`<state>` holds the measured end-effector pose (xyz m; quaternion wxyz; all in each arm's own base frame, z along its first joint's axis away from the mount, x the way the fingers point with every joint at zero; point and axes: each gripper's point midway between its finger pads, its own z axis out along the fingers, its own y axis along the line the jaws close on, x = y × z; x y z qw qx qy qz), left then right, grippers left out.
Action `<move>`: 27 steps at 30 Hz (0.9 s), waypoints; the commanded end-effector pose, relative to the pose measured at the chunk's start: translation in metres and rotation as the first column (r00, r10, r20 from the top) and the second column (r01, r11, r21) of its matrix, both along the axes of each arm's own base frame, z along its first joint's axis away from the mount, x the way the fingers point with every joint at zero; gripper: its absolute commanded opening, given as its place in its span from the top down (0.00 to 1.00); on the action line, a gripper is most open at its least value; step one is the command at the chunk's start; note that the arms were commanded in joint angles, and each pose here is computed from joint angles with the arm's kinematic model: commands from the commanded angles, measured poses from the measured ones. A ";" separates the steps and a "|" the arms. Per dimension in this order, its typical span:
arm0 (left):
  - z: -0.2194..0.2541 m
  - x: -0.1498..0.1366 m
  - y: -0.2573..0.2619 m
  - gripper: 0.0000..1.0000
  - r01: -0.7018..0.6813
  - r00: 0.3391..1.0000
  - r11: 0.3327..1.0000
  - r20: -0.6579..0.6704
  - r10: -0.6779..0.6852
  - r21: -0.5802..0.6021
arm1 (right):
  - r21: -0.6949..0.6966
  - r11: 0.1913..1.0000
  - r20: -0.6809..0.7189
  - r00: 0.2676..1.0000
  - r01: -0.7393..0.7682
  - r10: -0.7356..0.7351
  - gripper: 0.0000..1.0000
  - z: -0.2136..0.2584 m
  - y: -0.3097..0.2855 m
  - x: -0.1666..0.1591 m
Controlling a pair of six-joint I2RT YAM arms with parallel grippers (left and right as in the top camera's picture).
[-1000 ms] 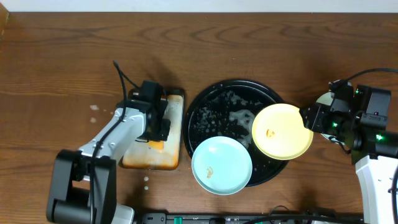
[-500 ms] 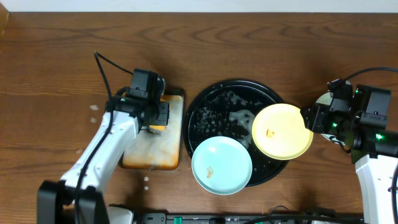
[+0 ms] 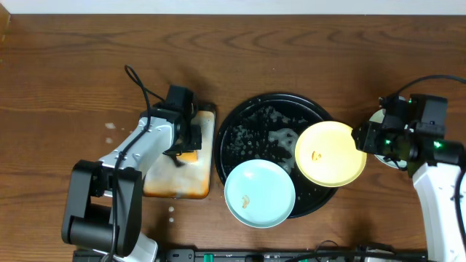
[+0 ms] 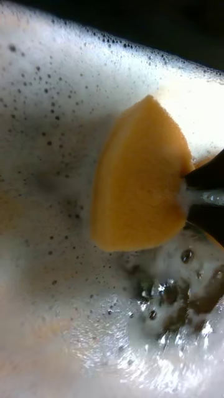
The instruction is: Clean dirty plates on tray and stack at the side
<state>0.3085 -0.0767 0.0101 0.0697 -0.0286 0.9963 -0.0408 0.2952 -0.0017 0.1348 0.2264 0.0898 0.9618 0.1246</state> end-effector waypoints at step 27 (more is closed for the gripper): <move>0.122 0.028 0.012 0.92 -0.036 0.994 0.999 0.103 0.040 -0.033 | -0.125 0.990 -0.215 0.976 -0.062 0.034 0.57 -0.063 0.018 0.000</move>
